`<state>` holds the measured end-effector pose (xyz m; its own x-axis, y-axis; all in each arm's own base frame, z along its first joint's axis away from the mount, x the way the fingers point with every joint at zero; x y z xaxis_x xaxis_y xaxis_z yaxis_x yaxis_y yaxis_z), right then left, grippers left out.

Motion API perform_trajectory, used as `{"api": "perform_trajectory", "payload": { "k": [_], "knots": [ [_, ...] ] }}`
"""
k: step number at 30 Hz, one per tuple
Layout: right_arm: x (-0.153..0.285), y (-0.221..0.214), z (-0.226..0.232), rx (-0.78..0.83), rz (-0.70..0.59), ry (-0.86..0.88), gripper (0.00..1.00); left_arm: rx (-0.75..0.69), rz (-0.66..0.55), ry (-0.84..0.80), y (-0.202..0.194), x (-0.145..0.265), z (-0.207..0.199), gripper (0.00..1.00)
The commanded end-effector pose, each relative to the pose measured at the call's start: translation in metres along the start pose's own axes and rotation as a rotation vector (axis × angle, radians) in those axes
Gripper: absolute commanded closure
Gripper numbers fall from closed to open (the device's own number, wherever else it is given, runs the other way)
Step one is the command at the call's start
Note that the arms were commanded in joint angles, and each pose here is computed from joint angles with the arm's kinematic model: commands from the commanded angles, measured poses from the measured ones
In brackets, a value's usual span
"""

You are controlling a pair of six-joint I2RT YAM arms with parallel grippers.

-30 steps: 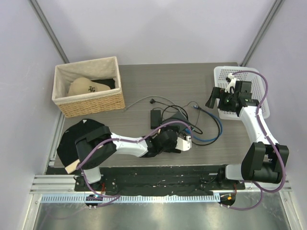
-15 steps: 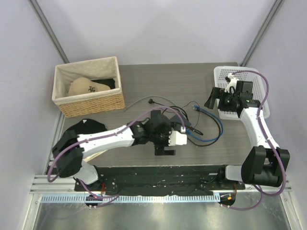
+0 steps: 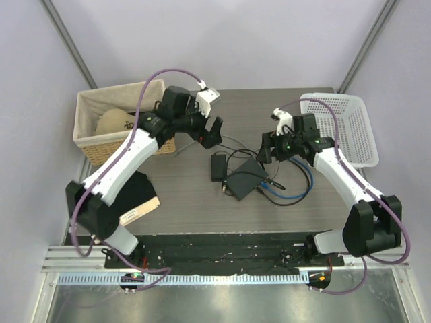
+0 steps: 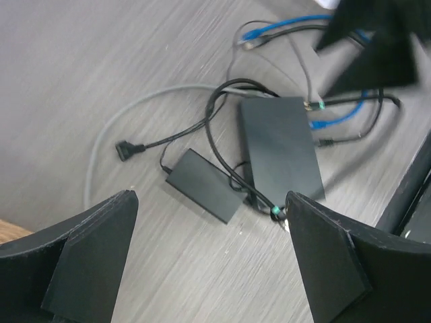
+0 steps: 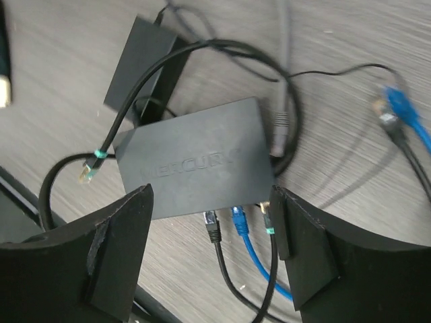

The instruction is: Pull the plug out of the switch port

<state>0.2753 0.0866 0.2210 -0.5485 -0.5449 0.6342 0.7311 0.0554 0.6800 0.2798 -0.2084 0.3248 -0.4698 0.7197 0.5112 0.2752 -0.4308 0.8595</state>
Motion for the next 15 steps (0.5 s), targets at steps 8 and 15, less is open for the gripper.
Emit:
{"api": "perform_trajectory", "payload": {
  "k": [8, 15],
  "knots": [
    [-0.026, -0.039, 0.061, 0.604, 0.19, 0.294, 0.23, 0.564, 0.294, -0.116, -0.08, -0.09, 0.027, 0.05],
    [-0.011, -0.117, 0.07, 0.85, 0.399, 0.325, 0.24, 0.686, 0.305, -0.236, -0.101, -0.114, 0.016, 0.05]
  ]
}}
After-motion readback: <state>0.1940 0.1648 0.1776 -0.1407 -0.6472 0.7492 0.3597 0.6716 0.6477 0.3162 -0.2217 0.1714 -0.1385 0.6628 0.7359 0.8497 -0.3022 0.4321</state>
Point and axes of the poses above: each gripper's point midway between its finger pads, its own x axis back along the fingers, its own z axis along the line the jaws close on, y = z × x, the point moved 9 cm from there along x, back along the fingers, and after that the axes turned 2 degrees about -x, right-handed, at the moved point
